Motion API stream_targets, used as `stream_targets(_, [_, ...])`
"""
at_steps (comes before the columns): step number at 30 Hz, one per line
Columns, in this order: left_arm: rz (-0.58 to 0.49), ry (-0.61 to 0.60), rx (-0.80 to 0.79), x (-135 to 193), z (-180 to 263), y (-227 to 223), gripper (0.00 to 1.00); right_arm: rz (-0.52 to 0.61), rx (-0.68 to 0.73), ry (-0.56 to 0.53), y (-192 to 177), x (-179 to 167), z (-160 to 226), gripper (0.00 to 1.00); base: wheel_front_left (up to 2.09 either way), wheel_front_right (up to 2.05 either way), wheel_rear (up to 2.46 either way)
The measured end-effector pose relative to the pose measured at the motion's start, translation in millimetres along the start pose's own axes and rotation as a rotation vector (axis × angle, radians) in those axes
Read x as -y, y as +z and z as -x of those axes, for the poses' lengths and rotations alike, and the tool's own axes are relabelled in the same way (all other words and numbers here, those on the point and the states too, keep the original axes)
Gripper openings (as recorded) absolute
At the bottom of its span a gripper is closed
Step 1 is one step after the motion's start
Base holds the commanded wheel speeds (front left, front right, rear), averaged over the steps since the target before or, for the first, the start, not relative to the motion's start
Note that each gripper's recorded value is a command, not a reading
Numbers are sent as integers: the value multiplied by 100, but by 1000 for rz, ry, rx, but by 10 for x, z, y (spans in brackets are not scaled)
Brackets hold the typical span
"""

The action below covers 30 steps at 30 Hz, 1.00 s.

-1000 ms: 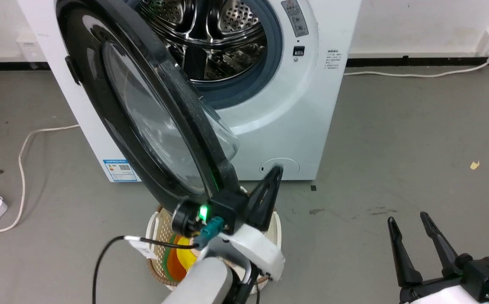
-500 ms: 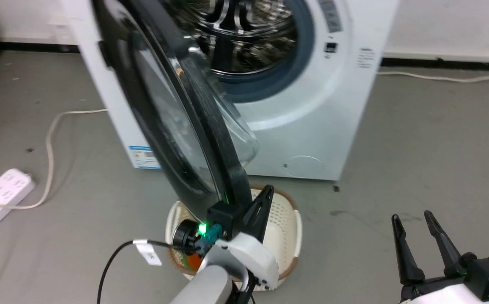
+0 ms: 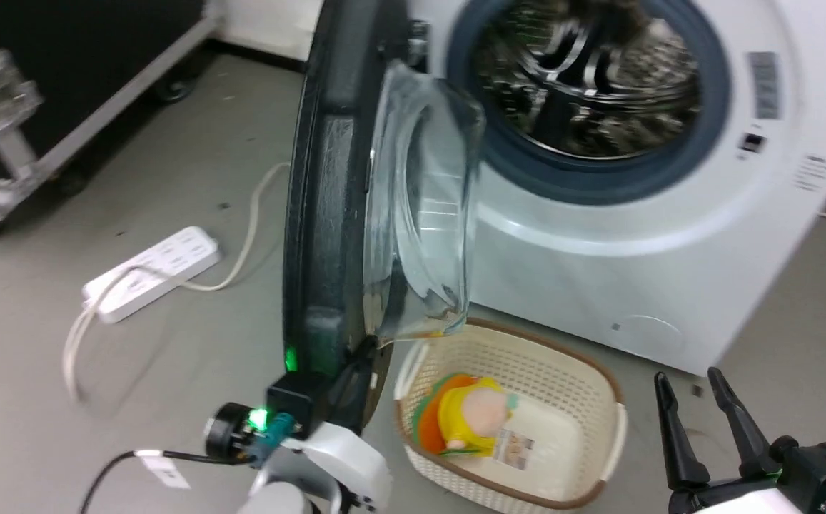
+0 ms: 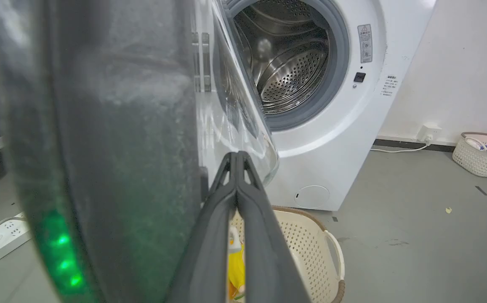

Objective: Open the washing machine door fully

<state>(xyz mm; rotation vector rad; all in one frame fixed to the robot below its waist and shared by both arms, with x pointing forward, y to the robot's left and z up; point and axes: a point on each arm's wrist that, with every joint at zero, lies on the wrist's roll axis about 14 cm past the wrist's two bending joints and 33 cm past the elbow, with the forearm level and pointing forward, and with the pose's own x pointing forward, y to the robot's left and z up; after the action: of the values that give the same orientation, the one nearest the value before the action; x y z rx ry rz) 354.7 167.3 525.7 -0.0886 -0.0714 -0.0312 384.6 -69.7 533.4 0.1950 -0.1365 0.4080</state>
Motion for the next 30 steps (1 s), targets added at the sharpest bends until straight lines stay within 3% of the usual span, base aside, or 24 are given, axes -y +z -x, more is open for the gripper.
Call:
stream_targets(6, [-29,154,2,-598,130,80,0,-28,-31,92,-142,-268,-172,100,0,0,0])
stream_targets(13, [-82,301,-34,-1293,6,109,0,-29,-82,154,-400,-293,-400,100,0,0,0])
stream_targets(24, [-183,507,-80,-2348,-313,231,0,-32,-162,127,-796,50,-634,100,0,0,0])
stream_targets(30, [-237,577,-105,-2755,-434,282,0,-22,-179,101,-889,222,-662,100,0,0,0])
